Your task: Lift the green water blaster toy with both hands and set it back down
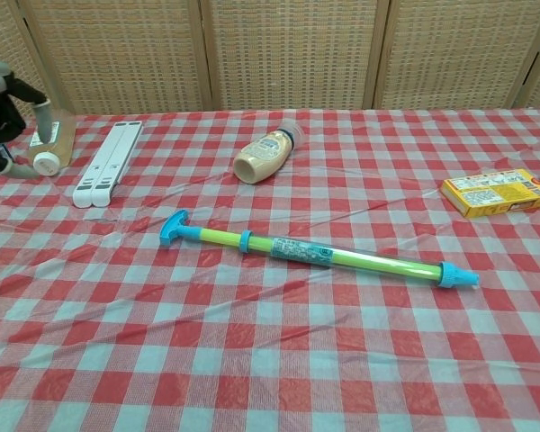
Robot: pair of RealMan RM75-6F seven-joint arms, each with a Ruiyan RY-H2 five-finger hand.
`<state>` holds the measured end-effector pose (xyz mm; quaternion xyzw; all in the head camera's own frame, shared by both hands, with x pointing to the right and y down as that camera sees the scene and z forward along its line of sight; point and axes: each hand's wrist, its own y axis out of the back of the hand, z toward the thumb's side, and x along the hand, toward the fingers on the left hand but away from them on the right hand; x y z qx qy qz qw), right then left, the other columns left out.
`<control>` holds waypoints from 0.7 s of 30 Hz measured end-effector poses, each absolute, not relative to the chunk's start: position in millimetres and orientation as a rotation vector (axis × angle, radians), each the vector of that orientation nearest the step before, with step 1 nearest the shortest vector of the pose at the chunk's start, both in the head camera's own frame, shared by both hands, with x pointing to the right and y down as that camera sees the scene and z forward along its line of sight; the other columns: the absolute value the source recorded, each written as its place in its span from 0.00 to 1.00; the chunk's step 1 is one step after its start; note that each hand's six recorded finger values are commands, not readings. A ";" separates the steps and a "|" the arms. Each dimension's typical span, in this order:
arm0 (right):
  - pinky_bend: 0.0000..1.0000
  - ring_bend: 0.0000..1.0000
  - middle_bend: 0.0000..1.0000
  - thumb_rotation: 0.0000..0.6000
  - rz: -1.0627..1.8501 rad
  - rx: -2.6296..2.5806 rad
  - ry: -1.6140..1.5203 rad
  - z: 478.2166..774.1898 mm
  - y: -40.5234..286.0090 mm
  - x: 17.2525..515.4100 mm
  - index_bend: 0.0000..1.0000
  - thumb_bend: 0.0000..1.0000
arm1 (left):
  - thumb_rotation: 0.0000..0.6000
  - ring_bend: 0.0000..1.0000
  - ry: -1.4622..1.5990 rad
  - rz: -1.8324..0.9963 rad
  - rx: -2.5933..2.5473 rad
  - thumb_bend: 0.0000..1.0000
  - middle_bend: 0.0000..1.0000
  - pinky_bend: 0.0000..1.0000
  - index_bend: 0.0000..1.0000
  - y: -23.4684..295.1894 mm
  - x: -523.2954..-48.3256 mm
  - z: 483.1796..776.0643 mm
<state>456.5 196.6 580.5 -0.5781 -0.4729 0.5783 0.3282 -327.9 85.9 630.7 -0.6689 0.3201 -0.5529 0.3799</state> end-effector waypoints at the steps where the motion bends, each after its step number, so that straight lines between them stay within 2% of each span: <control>1: 0.00 0.00 0.00 1.00 1.516 -1.515 -1.241 580.8 196.6 457.3 0.00 0.09 | 1.00 0.80 0.801 -1.415 -1.718 0.19 0.85 0.72 0.53 81.3 -319.5 633.0; 11: 0.00 0.00 0.00 1.00 1.541 -1.523 -1.266 582.8 196.2 465.3 0.00 0.09 | 1.00 0.81 0.685 -1.431 -1.772 0.19 0.86 0.73 0.53 67.1 -261.0 653.0; 21: 0.00 0.00 0.00 1.00 1.536 -1.545 -1.276 583.3 195.9 465.8 0.00 0.09 | 1.00 0.81 0.588 -1.492 -1.804 0.29 0.86 0.73 0.49 71.8 -229.7 679.6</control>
